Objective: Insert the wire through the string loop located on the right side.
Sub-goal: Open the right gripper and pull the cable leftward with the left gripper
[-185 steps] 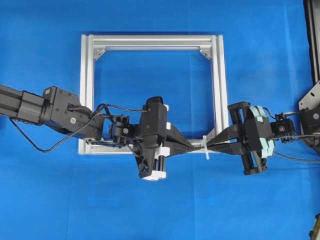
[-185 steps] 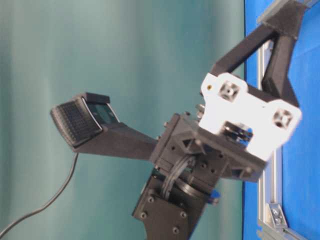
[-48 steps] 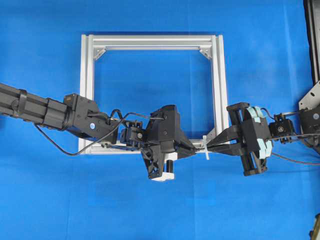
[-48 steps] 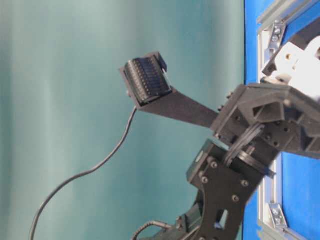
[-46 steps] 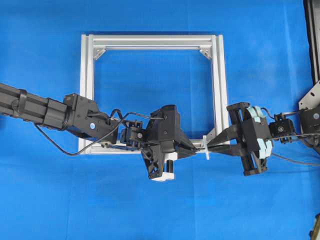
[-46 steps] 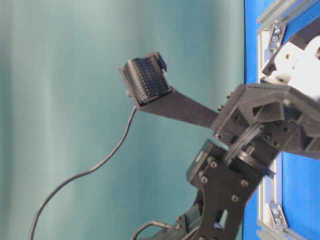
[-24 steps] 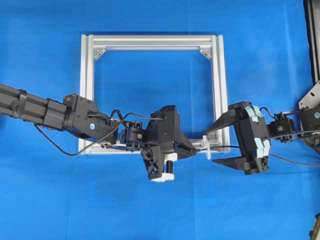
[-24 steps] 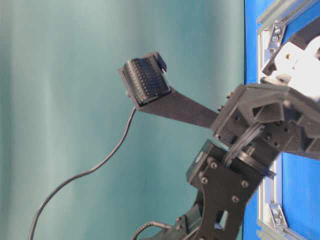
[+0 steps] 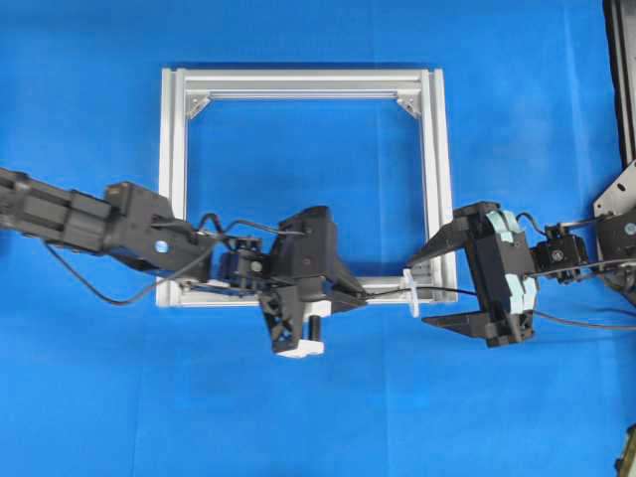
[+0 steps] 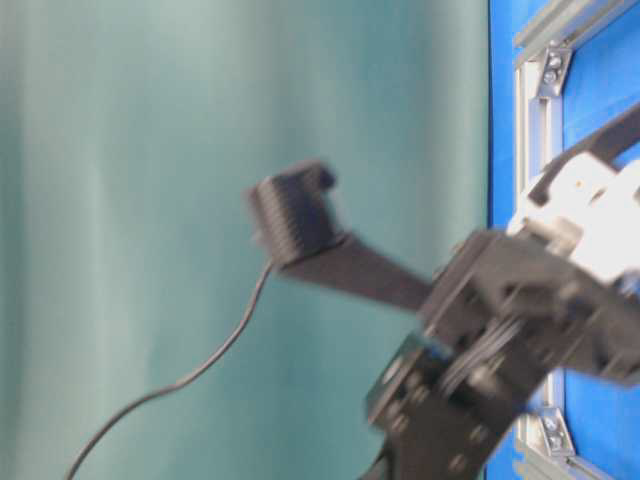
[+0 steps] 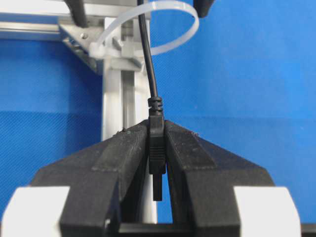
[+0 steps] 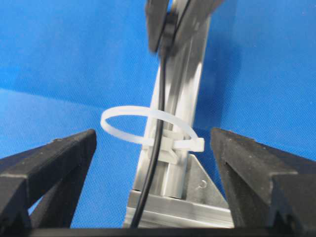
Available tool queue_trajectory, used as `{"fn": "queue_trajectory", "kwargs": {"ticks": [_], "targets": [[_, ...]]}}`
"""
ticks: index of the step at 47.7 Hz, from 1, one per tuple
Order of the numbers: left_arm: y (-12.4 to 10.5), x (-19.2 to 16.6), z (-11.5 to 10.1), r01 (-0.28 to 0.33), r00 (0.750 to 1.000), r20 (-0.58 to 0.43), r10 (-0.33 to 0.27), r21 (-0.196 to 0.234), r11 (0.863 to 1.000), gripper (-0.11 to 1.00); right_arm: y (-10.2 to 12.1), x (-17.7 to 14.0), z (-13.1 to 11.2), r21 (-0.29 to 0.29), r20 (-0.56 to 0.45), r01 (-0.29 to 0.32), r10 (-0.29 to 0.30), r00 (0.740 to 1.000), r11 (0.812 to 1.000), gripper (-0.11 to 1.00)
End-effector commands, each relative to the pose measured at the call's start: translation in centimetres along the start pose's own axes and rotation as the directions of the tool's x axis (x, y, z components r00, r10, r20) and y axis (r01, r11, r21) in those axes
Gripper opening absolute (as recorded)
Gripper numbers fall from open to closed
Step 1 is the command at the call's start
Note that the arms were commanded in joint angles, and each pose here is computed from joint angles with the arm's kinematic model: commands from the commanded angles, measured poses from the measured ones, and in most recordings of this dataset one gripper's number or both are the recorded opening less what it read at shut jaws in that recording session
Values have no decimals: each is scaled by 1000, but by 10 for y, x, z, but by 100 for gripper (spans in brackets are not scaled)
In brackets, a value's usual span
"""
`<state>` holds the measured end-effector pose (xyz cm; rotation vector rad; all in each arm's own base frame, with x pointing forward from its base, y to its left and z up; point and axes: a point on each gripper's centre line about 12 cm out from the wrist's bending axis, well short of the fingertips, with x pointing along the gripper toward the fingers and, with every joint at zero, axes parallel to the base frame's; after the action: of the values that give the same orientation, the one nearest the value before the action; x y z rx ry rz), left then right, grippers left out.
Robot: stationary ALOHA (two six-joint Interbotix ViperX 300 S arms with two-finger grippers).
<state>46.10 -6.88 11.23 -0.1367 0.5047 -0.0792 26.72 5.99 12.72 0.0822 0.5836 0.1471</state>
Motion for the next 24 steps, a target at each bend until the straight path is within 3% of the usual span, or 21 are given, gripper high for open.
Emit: {"fn": "queue_trajectory", "kwargs": {"ticks": [1,13,24], "targets": [[-4,-22,19,12,998,54,-13,4,1000,8,2,-1,10,-1,36,-8,8,999,1000,90],[-3,-68,-1,18,998,53,-18,7,1000,8,3,-3,12,1,44,-9,9,999,1000,89],[-9,-105,-33,41,999,16,-41,19,999,8,3,-6,14,10,28,-11,10,1000,1000,89]]}}
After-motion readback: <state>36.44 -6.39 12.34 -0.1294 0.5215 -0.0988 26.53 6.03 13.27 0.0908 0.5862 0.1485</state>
